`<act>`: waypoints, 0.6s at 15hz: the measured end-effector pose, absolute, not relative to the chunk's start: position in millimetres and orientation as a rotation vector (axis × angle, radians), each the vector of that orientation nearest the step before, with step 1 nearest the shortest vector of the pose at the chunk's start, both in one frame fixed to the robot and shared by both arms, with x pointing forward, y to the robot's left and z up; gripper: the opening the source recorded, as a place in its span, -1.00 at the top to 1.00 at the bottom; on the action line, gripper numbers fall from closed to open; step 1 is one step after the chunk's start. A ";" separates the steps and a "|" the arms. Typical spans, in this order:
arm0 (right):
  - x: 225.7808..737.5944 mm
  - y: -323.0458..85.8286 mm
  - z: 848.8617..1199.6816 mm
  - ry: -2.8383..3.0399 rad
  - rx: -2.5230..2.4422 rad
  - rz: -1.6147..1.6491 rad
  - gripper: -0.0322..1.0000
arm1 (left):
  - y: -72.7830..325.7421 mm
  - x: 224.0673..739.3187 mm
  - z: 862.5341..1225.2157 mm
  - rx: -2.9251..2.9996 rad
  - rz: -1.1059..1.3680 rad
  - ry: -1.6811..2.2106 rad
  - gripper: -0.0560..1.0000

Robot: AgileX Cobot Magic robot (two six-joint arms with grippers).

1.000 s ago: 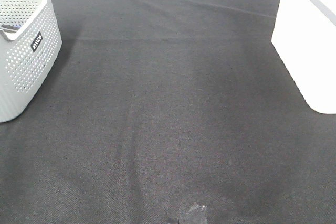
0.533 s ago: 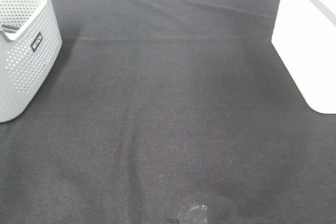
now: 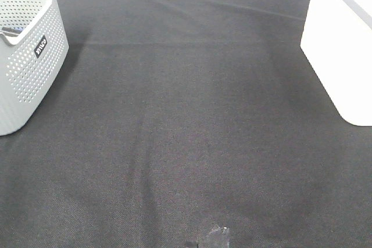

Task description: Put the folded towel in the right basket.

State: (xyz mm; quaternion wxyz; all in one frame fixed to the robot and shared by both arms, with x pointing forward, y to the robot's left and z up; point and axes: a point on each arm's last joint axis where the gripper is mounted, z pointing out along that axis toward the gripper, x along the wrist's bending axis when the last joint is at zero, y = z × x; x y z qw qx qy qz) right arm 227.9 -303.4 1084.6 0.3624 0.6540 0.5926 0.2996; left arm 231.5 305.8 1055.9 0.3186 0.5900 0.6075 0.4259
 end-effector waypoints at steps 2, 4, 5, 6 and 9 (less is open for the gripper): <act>225.4 -305.8 1080.0 1.538 1.656 0.764 -0.94 | 305.8 231.5 1055.9 1.552 1.120 1.598 -0.98; 226.6 -306.5 1072.4 1.560 1.652 0.759 -0.94 | 305.9 231.5 1055.9 1.552 1.121 1.598 -0.98; 229.9 -305.9 1062.7 1.586 1.673 0.745 -0.94 | 305.9 231.5 1055.9 1.552 1.121 1.598 -0.98; 233.2 -305.3 1056.1 1.601 1.685 0.741 -0.94 | 305.9 231.5 1055.9 1.552 1.121 1.598 -0.98; 242.1 -303.9 1040.7 1.621 1.695 0.749 -0.94 | 305.9 231.5 1055.9 1.552 1.121 1.598 -0.98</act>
